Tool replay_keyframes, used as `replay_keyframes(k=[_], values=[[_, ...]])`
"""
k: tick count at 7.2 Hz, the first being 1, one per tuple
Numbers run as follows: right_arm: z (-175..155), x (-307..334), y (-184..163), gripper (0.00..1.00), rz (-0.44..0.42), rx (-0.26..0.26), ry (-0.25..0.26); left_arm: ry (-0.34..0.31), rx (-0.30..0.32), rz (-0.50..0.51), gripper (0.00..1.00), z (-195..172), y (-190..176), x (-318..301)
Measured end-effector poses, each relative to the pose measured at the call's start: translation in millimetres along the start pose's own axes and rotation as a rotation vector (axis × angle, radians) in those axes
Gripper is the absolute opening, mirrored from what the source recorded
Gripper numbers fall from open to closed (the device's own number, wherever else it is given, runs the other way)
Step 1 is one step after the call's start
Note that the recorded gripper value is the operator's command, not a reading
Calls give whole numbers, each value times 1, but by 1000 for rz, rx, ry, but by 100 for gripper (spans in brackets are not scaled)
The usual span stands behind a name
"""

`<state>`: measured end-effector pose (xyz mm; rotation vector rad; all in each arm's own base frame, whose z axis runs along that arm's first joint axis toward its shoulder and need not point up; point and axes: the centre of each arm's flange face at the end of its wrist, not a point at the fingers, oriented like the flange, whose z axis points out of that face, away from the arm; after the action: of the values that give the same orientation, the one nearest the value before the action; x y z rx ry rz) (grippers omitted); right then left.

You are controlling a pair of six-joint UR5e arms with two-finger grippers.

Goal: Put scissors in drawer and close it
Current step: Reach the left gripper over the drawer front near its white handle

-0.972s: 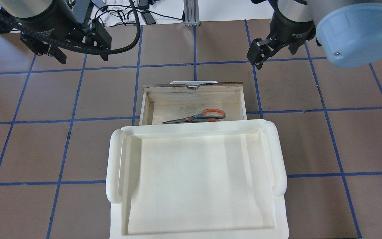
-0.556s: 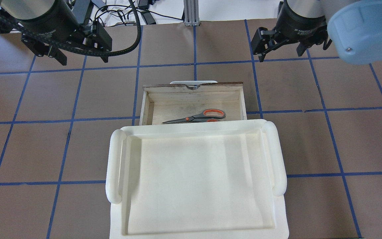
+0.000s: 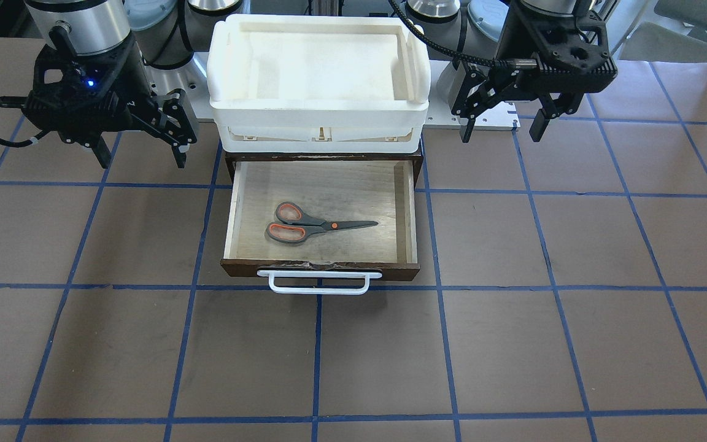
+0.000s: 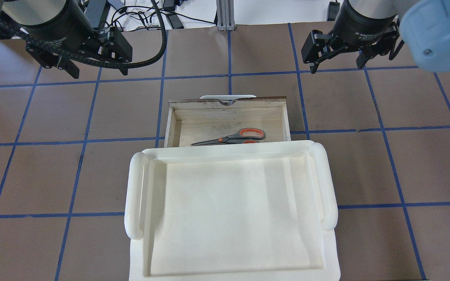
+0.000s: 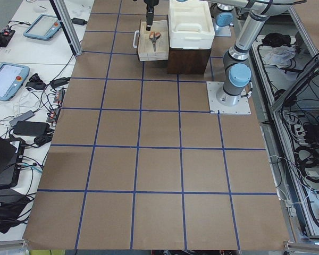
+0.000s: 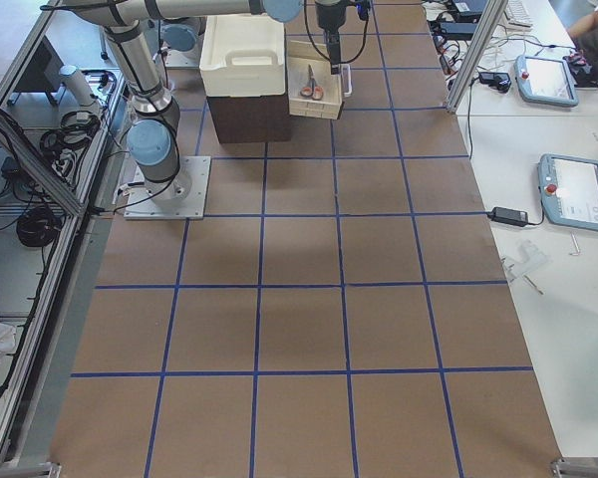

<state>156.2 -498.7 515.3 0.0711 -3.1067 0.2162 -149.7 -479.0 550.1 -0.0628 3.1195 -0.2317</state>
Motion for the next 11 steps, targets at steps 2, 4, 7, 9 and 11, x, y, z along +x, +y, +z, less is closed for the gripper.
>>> replay_keyframes(k=[2, 4, 7, 9, 11], values=[[0, 1, 0, 100, -2, -1, -1, 11, -19, -3, 100, 28, -6, 5], [0, -1, 2, 100, 2, -5, 3, 31, 11, -19, 100, 76, -20, 23], [1, -1, 3, 100, -11, -13, 1, 34, 21, -47, 100, 137, -61, 74], [4, 0, 4, 100, -21, -17, -1, 23, 24, -58, 100, 169, -94, 122], [5, 1, 3, 100, -41, -19, 1, 38, 49, -64, 100, 214, -105, 176]])
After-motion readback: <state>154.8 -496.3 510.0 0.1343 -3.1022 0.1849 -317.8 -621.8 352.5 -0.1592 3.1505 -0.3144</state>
